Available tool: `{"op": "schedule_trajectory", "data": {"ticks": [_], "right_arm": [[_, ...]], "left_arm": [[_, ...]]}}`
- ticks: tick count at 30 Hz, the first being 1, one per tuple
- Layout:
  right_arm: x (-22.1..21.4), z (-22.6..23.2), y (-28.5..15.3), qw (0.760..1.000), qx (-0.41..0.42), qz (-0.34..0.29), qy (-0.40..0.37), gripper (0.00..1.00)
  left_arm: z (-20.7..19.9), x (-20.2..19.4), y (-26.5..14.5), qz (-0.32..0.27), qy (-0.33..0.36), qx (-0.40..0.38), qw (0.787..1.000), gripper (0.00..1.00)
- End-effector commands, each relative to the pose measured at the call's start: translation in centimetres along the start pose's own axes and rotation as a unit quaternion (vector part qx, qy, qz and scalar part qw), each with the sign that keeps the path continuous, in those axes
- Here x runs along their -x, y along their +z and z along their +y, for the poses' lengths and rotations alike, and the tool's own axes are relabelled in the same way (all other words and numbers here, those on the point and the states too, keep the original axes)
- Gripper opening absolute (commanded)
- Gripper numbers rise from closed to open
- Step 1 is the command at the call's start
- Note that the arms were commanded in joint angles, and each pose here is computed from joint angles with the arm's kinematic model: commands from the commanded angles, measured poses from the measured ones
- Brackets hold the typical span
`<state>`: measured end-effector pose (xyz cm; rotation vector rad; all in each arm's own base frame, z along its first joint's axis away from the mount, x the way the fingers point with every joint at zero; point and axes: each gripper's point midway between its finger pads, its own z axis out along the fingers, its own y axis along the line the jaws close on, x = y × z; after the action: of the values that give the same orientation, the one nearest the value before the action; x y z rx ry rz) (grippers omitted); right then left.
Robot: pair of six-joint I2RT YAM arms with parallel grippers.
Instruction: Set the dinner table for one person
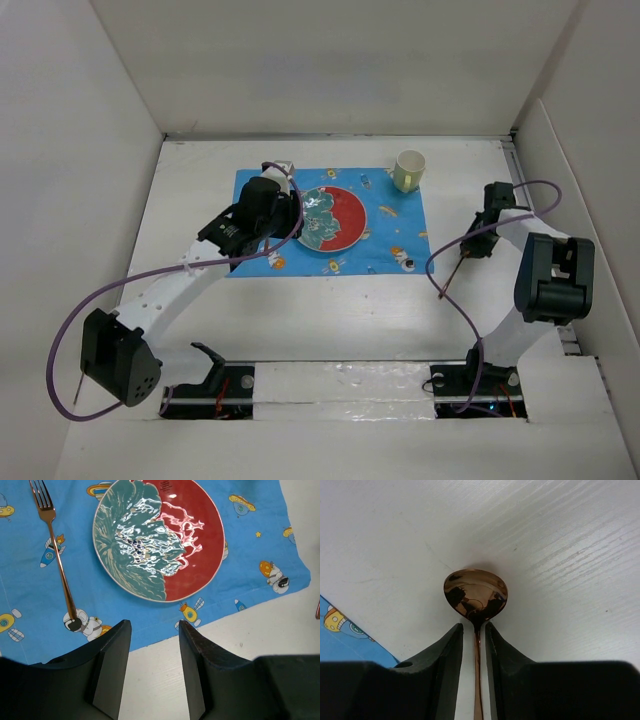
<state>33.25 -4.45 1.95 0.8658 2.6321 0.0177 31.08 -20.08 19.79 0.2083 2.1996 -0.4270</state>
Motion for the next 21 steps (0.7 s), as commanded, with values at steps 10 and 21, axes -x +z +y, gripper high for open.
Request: {"op": "schedule_trajectory", "data": {"ticks": [10,21], "right_arm": [[-6.8,-3.9,-0.5,0.991,-0.089,0.093,-0.04,0.41],[-6.8,-3.8,0.1,0.986,-0.104,0.111,-0.068,0.3]], "left_arm": [[-0.5,1.9,-1.0,-0.031,-0.005,-0.01,0.999,0.4],[-0.6,1.2,-1.0,-0.028,-0.007,-0.017,0.999,0.4]]}}
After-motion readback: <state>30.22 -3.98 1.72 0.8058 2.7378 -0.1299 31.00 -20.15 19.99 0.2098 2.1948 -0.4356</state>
